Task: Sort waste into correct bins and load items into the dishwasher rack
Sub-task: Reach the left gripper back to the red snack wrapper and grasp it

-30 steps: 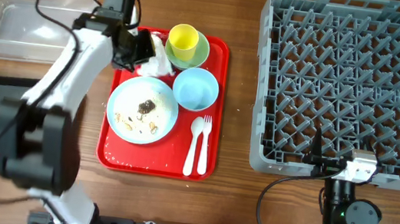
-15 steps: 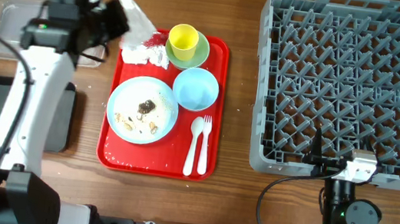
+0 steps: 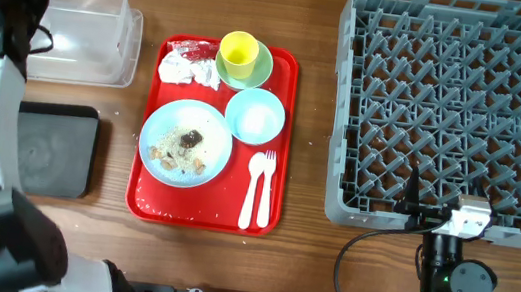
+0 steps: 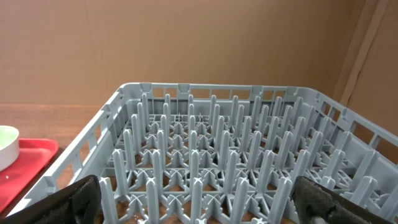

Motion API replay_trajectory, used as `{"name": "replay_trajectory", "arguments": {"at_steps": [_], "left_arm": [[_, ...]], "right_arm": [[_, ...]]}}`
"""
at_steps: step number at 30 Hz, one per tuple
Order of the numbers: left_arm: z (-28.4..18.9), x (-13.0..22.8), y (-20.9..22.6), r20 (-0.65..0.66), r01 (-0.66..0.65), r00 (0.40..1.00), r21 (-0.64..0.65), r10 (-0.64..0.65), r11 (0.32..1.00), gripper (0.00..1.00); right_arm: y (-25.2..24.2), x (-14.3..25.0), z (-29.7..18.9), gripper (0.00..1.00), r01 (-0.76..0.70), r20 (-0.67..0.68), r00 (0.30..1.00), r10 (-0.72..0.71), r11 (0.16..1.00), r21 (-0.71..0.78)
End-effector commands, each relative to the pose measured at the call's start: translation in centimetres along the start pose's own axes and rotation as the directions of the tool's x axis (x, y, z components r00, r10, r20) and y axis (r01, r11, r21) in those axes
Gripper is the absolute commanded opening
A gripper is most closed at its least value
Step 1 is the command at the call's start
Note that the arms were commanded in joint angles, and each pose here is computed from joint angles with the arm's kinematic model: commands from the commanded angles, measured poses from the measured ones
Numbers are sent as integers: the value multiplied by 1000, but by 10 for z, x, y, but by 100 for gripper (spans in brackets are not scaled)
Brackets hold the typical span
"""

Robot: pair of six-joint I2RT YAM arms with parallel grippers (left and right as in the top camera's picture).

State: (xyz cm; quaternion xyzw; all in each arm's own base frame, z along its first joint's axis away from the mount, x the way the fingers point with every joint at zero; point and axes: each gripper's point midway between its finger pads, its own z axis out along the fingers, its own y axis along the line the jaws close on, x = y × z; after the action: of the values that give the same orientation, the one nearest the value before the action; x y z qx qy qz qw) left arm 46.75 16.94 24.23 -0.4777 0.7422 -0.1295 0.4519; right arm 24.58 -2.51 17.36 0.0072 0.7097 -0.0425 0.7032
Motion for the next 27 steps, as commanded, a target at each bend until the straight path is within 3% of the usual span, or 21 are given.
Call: {"name": "replay_trajectory", "arguments": {"at_steps": [1, 3, 4, 5, 6, 7, 9, 12, 14, 16, 17, 19, 21, 23, 27], "left_arm": [[23, -4, 9, 35, 41, 999, -17, -40, 999, 4], [27, -9, 4, 56, 39, 998, 6, -39, 999, 8], [28, -10, 3, 61, 38, 997, 12, -39, 999, 20], [28, -10, 2, 60, 38, 997, 19, -39, 999, 64], [28, -9, 1, 57, 36, 998, 21, -38, 999, 89], [28, -7, 0, 51, 35, 998, 23, -36, 999, 100], [28, 2, -5, 1, 32, 999, 56, -33, 998, 100], [17, 38, -40, -207, 35, 978, 247, 17, 968, 95], [0, 72, -68, -334, -10, 928, 418, 164, 909, 88], [-10, 106, -79, -395, -53, 880, 471, 264, 881, 80], [-12, 122, -80, -423, -68, 858, 468, 291, 881, 75], [-10, 158, -74, -474, -126, 820, 397, 321, 909, 75], [-3, 183, -63, -478, -216, 811, 290, 336, 932, 74], [7, 206, -48, -468, -322, 806, 168, 363, 932, 67], [22, 247, -33, -487, -381, 800, 38, 350, 924, 63]], "right_arm": [[-1, -1, 0, 100, 10, 5, 1000, -10, 1000, 6], [-1, -1, 0, 100, 10, 5, 1000, -10, 1000, 6], [-1, -1, 0, 100, 10, 5, 1000, -10, 1000, 6], [-1, -1, 0, 100, 10, 5, 1000, -10, 1000, 6], [-1, -1, 0, 100, 10, 5, 1000, -10, 1000, 6], [-1, -1, 0, 100, 10, 5, 1000, -10, 1000, 6], [-1, -1, 0, 100, 10, 5, 1000, -10, 1000, 6], [-1, -1, 0, 100, 10, 5, 1000, -10, 1000, 6], [-1, -1, 0, 100, 10, 5, 1000, -10, 1000, 6], [-1, -1, 0, 100, 10, 5, 1000, -10, 1000, 6], [-1, -1, 0, 100, 10, 5, 1000, -10, 1000, 6], [-1, -1, 0, 100, 10, 5, 1000, -10, 1000, 6], [-1, -1, 0, 100, 10, 5, 1000, -10, 1000, 6], [-1, -1, 0, 100, 10, 5, 1000, -10, 1000, 6], [-1, -1, 0, 100, 10, 5, 1000, -10, 1000, 6]]}}
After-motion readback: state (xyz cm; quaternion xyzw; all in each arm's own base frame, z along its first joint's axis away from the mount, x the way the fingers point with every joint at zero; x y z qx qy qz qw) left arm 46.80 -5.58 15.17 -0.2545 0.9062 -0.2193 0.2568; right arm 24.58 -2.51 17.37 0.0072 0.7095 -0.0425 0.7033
